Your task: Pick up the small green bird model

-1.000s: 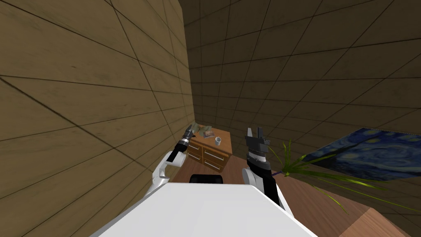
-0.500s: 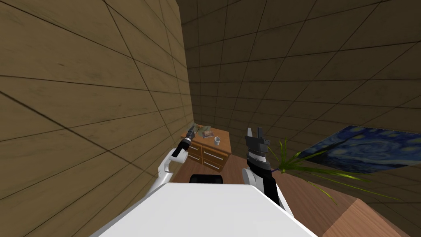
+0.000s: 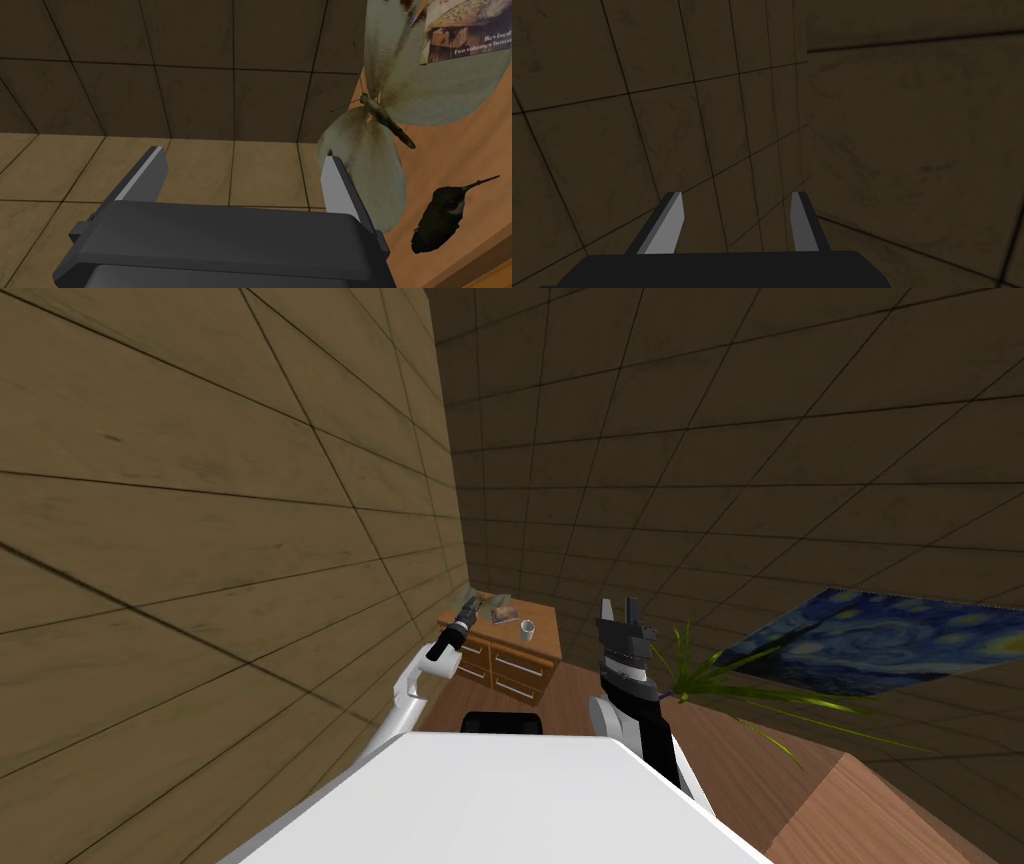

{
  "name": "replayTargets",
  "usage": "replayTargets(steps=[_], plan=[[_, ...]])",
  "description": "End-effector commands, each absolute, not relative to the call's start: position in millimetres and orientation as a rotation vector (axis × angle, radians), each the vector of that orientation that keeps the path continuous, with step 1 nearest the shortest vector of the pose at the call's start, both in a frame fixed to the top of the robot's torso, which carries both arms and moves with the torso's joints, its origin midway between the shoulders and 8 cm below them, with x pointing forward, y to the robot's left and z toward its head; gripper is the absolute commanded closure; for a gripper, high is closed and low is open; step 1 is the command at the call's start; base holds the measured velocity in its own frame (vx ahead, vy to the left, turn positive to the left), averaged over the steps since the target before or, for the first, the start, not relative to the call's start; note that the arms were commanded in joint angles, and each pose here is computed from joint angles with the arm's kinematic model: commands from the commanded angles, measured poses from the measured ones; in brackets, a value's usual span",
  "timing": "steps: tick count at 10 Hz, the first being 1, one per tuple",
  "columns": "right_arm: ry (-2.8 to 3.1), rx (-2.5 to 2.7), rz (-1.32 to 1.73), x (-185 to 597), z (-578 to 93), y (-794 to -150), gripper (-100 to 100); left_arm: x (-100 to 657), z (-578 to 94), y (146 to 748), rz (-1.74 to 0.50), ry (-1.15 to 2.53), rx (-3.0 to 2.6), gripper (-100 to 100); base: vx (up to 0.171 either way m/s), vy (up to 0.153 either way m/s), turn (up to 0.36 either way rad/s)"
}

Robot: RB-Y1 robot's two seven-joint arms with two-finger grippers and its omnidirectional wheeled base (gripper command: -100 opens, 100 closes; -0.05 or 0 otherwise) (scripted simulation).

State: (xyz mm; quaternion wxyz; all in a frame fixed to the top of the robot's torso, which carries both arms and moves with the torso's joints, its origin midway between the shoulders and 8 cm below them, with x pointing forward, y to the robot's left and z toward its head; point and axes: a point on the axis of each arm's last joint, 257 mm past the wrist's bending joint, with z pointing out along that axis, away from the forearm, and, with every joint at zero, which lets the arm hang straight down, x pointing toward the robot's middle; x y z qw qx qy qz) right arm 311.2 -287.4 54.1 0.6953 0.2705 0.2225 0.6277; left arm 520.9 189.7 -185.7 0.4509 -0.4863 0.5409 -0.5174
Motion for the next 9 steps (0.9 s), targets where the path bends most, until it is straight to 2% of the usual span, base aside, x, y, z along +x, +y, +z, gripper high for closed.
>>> replayTargets(steps=[1, 9], plan=[[0.497, 0.604, 1.401, 311.2, 54.1, -287.4, 0, 527.7, -201.7, 189.9, -1.244, 1.377, -1.244, -100, 0.009, 0.033, -0.047], [0.497, 0.604, 1.401, 311.2, 54.1, -287.4, 0, 542.4, -258.4, 195.4, -1.078, 1.519, -1.414, -100, 0.011, 0.031, -0.039]])
